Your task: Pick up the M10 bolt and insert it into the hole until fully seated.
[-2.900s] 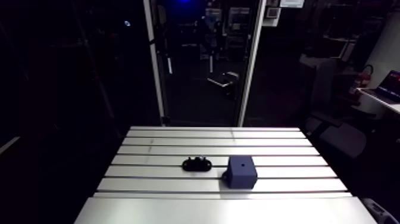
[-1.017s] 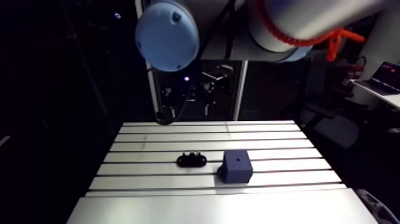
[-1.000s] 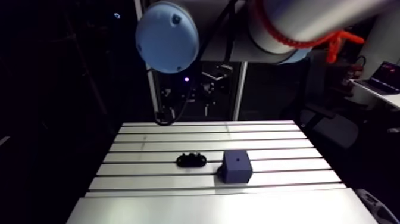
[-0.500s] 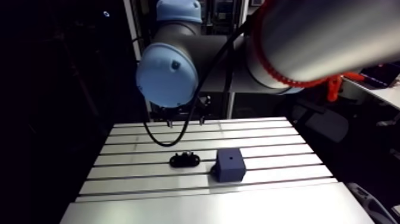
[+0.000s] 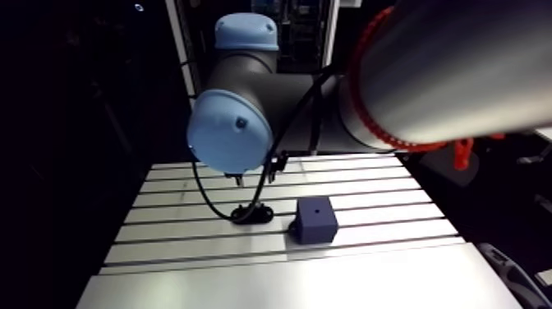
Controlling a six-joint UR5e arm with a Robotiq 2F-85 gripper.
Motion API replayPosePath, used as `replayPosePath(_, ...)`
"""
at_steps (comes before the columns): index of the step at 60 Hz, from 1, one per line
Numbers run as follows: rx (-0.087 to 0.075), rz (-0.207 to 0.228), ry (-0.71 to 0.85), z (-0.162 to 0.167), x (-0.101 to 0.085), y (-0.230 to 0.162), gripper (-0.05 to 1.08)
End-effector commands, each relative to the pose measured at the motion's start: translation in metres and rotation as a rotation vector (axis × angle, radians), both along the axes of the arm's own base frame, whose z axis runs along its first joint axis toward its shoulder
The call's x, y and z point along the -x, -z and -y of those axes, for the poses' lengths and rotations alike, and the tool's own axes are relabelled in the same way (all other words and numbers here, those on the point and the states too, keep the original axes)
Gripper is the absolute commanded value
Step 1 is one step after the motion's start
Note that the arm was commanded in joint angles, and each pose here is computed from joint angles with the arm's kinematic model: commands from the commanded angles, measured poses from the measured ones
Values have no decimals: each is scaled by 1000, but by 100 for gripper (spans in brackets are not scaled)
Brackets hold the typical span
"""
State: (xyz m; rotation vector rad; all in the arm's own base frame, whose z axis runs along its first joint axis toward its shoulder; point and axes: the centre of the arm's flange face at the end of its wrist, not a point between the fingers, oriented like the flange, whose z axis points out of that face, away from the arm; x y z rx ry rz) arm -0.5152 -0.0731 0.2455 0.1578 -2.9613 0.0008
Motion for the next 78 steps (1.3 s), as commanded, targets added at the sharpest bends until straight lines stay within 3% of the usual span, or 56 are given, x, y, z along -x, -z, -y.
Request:
replayPosePath(1,0,8,-6,-1,2,11,35)
replayPosePath(30,3,17,4,0,2,18,43)
replayPosePath(78,4,33,8,0,-1,27,45)
